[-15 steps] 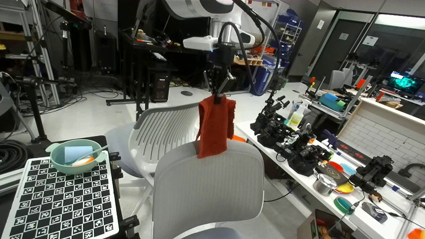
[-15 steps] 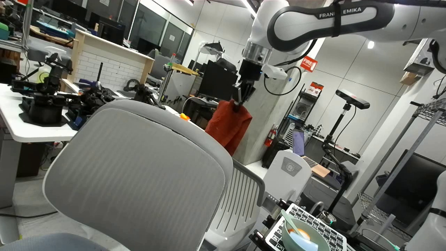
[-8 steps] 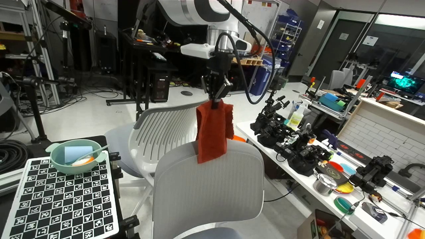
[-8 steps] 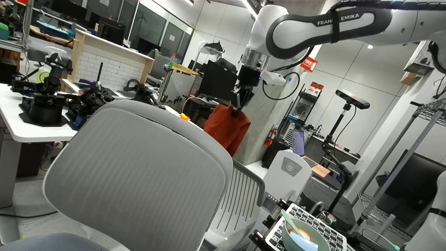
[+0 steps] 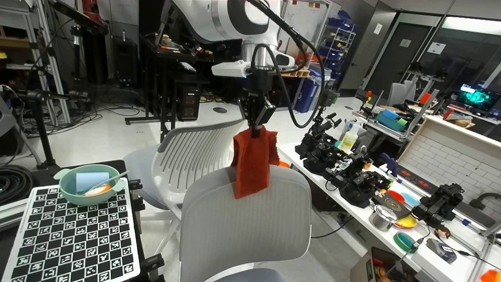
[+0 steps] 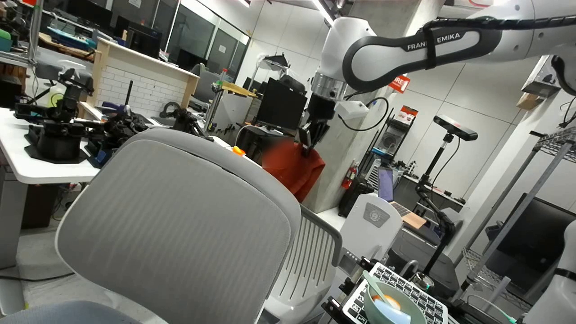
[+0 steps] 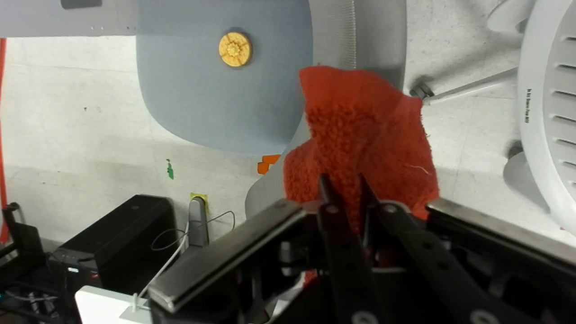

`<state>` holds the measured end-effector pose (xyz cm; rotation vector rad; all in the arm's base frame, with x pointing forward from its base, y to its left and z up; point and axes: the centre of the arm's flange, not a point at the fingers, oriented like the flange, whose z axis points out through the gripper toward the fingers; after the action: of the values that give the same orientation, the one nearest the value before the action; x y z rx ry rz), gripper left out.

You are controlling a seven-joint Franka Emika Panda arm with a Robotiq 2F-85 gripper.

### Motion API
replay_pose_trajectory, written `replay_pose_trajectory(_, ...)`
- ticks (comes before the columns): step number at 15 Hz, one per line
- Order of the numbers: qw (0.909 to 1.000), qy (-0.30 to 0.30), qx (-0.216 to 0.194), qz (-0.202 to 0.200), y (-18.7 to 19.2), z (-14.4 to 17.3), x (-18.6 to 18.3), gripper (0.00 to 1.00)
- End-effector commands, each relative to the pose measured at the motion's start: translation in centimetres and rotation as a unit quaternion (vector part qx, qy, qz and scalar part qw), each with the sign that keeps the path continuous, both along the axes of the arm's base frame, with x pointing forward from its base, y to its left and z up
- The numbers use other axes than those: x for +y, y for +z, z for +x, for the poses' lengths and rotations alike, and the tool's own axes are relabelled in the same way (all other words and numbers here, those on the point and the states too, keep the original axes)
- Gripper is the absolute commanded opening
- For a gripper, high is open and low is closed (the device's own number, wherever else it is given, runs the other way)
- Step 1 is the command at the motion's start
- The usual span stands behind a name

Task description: Move the orange towel to the chair on the left then back to the chair on the right

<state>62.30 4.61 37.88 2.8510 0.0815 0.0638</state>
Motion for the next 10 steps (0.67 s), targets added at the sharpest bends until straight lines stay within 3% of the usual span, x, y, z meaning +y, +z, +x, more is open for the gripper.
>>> replay_pose_trajectory(1,0.999,-0.005,-0.021,-0.04,-1.5,-0.7,0.0,0.04)
replay_pose_trajectory(10,0.9986,-0.001,-0.014,-0.051,-3.5,-1.6,0.0,0.05)
